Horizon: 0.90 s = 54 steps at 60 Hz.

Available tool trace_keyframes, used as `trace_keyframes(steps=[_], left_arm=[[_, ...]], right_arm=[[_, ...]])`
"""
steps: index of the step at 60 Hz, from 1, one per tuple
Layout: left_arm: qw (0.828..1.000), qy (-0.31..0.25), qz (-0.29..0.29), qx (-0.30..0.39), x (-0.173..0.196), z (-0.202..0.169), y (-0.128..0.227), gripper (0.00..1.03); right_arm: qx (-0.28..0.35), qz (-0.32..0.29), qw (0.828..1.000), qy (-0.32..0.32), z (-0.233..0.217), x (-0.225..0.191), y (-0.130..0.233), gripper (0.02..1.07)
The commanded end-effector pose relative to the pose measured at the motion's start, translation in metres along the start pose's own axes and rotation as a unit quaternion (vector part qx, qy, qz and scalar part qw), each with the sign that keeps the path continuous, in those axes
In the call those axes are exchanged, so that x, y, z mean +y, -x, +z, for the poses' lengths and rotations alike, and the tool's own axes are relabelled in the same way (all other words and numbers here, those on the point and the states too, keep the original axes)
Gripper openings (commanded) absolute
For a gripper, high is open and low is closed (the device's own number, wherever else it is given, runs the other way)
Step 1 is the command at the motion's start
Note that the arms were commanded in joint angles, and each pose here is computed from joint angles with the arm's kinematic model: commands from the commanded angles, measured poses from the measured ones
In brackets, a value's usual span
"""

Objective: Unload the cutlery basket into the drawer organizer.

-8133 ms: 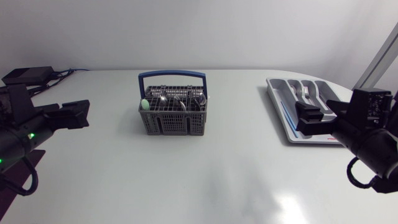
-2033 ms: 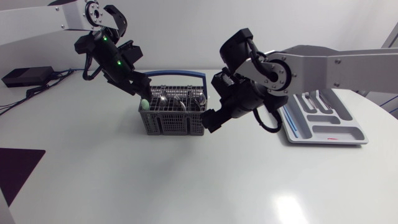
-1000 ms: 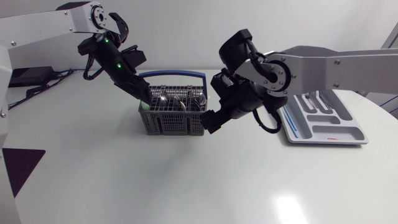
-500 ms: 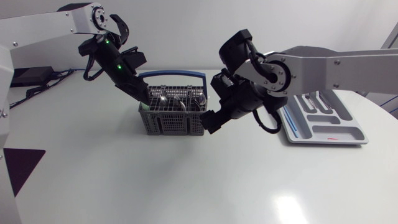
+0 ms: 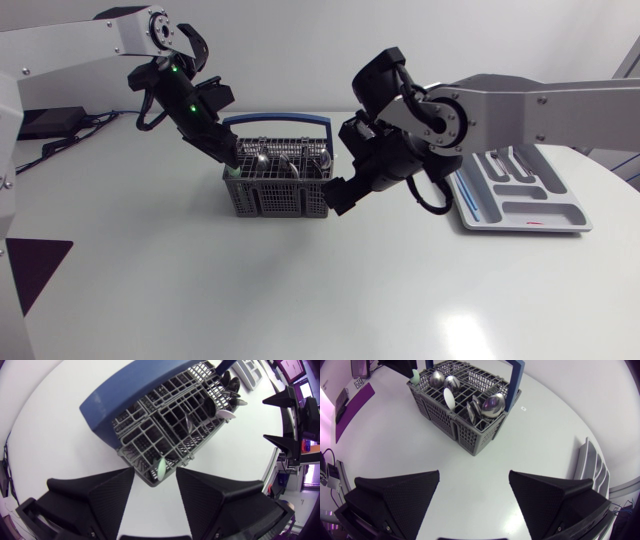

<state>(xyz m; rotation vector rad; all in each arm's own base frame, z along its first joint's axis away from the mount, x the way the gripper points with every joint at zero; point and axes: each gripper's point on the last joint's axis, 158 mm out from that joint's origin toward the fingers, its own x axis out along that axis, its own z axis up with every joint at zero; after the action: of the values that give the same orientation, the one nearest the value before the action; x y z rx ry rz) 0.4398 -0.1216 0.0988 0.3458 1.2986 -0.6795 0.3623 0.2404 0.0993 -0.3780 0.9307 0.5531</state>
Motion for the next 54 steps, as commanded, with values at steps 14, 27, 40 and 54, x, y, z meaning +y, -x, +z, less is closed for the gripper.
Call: trace_keyframes(steps=[14,27,40,54], left_arm=[[1.000,0.017,0.006,0.005,-0.006,-0.005,-0.008,0.53],[1.000,0.015,0.010,-0.005,-0.009,-0.003,-0.001,0.53],[1.000,0.012,0.015,-0.006,-0.013,-0.003,0.002,0.51],[1.000,0.006,0.021,-0.005,-0.014,-0.002,0.003,0.46]], right_arm=[[0.027,0.004,1.000,0.013,-0.021,0.006,-0.007,1.02],[0.027,0.004,1.000,0.013,-0.022,0.006,-0.007,1.02],[0.027,0.004,1.000,0.014,-0.021,0.006,-0.007,1.02],[0.027,0.004,1.000,0.013,-0.022,0.006,-0.007,1.02]])
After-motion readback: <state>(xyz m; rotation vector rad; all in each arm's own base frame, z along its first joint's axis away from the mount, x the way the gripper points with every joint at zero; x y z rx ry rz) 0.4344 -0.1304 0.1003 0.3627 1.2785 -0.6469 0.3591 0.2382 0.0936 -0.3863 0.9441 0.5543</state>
